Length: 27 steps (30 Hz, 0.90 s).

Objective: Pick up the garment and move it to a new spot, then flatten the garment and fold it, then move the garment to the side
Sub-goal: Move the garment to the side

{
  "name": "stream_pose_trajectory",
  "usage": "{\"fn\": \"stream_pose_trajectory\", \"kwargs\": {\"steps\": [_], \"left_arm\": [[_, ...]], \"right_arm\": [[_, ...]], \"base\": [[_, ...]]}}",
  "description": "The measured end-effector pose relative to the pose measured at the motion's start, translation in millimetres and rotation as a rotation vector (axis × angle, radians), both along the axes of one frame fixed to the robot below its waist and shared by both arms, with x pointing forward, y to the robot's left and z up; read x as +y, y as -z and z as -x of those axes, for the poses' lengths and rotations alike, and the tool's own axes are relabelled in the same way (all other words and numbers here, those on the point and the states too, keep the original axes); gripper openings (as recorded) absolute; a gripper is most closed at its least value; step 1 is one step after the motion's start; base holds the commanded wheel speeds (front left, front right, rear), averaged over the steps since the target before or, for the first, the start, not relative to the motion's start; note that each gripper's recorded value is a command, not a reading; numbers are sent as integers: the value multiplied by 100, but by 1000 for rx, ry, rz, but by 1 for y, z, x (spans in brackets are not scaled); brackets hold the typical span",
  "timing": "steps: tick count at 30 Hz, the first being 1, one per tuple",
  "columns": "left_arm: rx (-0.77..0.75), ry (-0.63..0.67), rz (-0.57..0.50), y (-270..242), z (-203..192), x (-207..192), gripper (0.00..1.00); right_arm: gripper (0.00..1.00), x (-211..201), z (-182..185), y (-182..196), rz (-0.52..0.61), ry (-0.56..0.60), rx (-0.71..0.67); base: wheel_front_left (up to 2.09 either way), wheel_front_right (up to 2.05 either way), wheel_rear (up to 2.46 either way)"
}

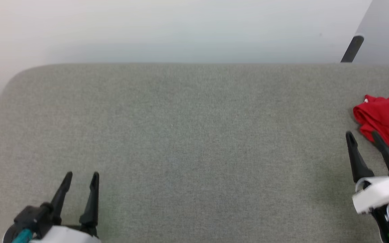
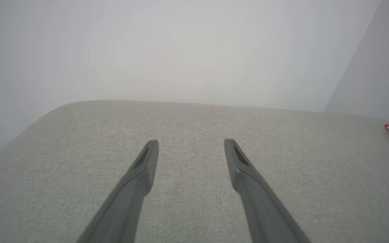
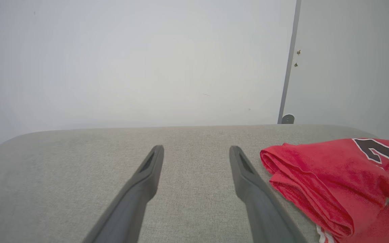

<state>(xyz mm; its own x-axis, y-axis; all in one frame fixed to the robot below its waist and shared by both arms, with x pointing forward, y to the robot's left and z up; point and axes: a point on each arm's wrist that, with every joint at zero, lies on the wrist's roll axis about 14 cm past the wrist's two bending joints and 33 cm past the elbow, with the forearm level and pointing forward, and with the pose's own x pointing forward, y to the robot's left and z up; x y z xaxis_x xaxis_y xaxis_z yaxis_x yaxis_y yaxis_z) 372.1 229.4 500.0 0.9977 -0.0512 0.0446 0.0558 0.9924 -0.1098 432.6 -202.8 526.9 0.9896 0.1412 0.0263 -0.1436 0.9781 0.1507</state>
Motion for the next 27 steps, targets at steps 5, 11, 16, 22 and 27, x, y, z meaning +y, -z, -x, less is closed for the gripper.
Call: {"fn": "stream_pose_trajectory", "kwargs": {"steps": [5, 11, 16, 22, 27], "left_arm": [[-11, -7, 10, -3, 17, 1, 100], [-18, -24, 9, -6, 34, 6, 100], [-19, -43, 0, -7, 47, 11, 100], [-25, -59, -5, -9, 54, 16, 100], [-25, -56, -3, -9, 53, 14, 100]], "right_arm": [[100, -6, 23, -4, -17, 23, -9], [100, -10, 39, -7, -32, 41, -11], [100, -13, 52, -9, -38, 57, -15], [100, -17, 62, -11, -46, 80, -16], [100, -16, 63, -14, -49, 85, -22]], "base": [[0, 0, 0], [0, 0, 0], [0, 0, 0], [0, 0, 0], [0, 0, 0]]}}
